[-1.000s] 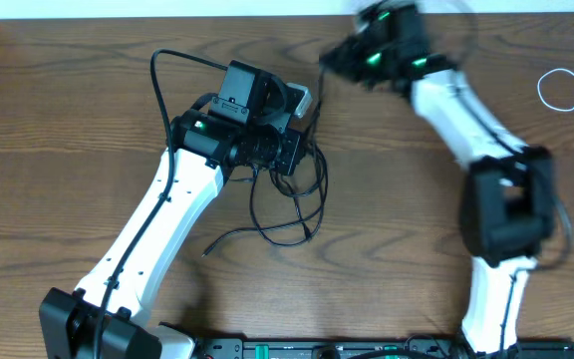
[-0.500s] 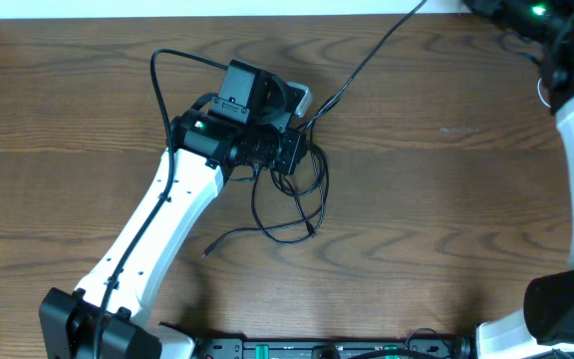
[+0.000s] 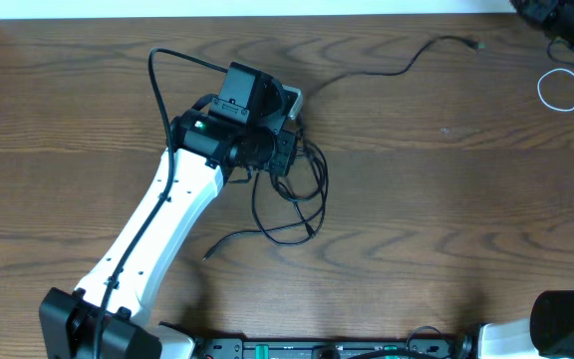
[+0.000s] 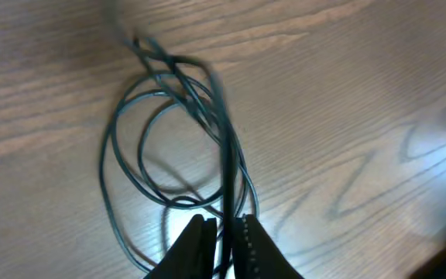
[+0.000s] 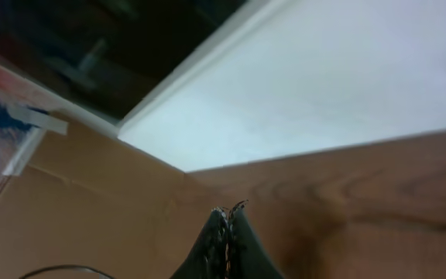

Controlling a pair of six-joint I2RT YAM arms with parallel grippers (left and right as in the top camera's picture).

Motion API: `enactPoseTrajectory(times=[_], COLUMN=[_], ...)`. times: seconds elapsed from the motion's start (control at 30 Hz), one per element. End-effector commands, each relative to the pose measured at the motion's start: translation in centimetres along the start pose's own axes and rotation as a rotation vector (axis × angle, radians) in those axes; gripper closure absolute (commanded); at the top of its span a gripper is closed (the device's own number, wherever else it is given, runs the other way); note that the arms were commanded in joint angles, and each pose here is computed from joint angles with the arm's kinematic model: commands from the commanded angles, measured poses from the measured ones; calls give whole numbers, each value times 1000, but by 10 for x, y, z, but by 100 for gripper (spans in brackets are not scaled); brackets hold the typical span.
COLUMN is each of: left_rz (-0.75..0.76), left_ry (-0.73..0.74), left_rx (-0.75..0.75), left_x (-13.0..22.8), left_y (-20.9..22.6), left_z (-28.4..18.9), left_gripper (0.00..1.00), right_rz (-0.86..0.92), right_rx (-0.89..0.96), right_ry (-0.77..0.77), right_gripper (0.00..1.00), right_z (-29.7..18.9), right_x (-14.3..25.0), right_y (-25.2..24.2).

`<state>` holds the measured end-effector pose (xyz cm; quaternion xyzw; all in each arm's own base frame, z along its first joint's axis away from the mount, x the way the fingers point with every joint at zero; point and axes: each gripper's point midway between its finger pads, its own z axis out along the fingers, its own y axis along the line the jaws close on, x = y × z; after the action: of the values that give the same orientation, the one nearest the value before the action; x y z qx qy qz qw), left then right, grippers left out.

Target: Untangle cables

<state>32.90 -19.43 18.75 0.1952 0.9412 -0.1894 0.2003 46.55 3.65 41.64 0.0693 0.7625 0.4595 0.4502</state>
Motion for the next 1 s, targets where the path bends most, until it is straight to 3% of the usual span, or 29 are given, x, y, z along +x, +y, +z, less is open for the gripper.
enactPoseTrajectory(times=[0.0, 0.1, 0.23, 0.43, 0.63, 0.73, 0.97], left_rz=[4, 47, 78, 73, 52, 22, -112], left_ry=[-21, -51, -136, -242, -186, -101, -50], left_rx=[-17, -5, -2, 7, 0, -6, -129], left_x=[-3, -11, -32, -49, -36, -19, -9], left_y=[2, -1, -8, -16, -13, -8, 28], left_z=[-7, -10, -29, -51, -48, -33, -21], left_gripper=[85, 92, 92, 93, 92, 75, 52], right_rz=[-72, -89, -125, -133, -121, -119, -181], right_rx=[5, 81, 86, 68, 49, 42, -8], right_ry=[31, 92, 216, 402, 550, 643, 868], right_gripper=[99, 99, 96, 73, 54, 47, 41], right_z=[1, 10, 28, 63, 101, 118, 142], right_x=[11, 34, 71, 128, 179, 213, 297], right_y=[8, -4, -7, -17, -36, -47, -61])
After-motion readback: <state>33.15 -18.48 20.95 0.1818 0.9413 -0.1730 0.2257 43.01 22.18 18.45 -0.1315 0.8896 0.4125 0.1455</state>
